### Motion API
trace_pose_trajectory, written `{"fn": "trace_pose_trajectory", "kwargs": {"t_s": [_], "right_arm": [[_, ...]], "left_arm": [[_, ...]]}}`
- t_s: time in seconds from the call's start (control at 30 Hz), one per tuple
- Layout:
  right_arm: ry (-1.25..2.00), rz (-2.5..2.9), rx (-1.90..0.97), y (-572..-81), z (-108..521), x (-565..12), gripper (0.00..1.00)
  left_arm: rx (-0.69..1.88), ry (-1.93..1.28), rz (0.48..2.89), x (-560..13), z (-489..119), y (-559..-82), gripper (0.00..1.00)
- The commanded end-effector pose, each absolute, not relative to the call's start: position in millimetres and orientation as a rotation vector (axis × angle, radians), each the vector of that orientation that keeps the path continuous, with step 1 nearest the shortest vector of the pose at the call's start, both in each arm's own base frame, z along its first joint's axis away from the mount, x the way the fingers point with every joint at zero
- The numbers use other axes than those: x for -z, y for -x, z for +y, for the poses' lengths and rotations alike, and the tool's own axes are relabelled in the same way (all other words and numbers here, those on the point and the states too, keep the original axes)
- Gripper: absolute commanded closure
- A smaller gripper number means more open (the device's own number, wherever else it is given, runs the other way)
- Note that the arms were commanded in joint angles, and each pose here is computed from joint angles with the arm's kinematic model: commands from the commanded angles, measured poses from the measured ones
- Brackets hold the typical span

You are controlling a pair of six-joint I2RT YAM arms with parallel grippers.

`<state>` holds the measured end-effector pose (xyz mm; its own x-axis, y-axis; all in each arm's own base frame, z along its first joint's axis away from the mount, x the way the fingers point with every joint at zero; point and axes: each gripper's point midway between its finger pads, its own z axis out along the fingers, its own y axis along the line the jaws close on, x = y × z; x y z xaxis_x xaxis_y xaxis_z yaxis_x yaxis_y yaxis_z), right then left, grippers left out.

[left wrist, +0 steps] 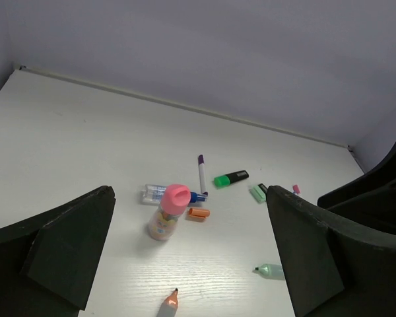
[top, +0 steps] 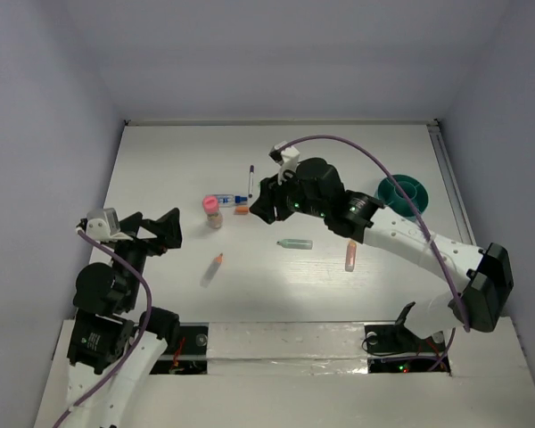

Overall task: Sort the stationery into containers
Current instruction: Pick up the stationery from the center of the board.

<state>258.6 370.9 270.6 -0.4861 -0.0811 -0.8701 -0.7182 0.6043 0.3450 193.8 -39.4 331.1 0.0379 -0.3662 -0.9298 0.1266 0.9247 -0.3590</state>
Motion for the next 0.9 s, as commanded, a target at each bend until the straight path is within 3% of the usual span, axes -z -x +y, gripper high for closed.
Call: {"fn": "trace_pose_trajectory", "kwargs": {"t_s": [0.0, 0.03, 0.1, 0.27, 0.3, 0.43, 0.53, 0.7, 0.87], "right_arm": [[0.629, 1.866, -0.915, -266.5, 387.0, -293.2, 0.54], [0.643, 1.868, -0.918, -264.7, 392.6, -291.4, 0.76], [0.647, 1.889, -0.904, -271.6, 400.4, -285.4, 0.97], [0.693, 1.899, -0.9, -280.2, 429.5, -280.3, 1.0], [0.696, 1.901, -0.899, -287.2, 439.3, -278.7, 0.94], [0.731, 1.914, -0.865, -303.9, 465.9, -264.9, 0.49], [0.75, 1.939, -0.819, -316.6, 484.6, -248.5, 0.31], [0.756, 1.958, -0.701, -334.9, 502.1, -222.9, 0.15], [0.731, 1.984, -0.558, -351.5, 499.3, -201.9, 0.13]], "left_arm": [[0.384, 0.233, 1.422, -347.6, -31.5, -186.1, 0.01], [0.385, 0.24, 1.412, -349.0, -29.8, -183.8, 0.01], [0.379, 0.25, 1.403, -350.8, -27.3, -182.2, 0.01], [0.37, 0.302, 1.405, -342.2, -21.8, -185.0, 0.01], [0.35, 0.319, 1.413, -338.1, -18.5, -186.8, 0.01], [0.289, 0.392, 1.405, -331.0, -3.0, -185.8, 0.01], [0.276, 0.435, 1.395, -328.6, 4.0, -182.6, 0.01], [0.285, 0.423, 1.411, -325.5, -0.2, -186.3, 0.01], [0.298, 0.403, 1.411, -325.8, -4.0, -187.1, 0.01]]}}
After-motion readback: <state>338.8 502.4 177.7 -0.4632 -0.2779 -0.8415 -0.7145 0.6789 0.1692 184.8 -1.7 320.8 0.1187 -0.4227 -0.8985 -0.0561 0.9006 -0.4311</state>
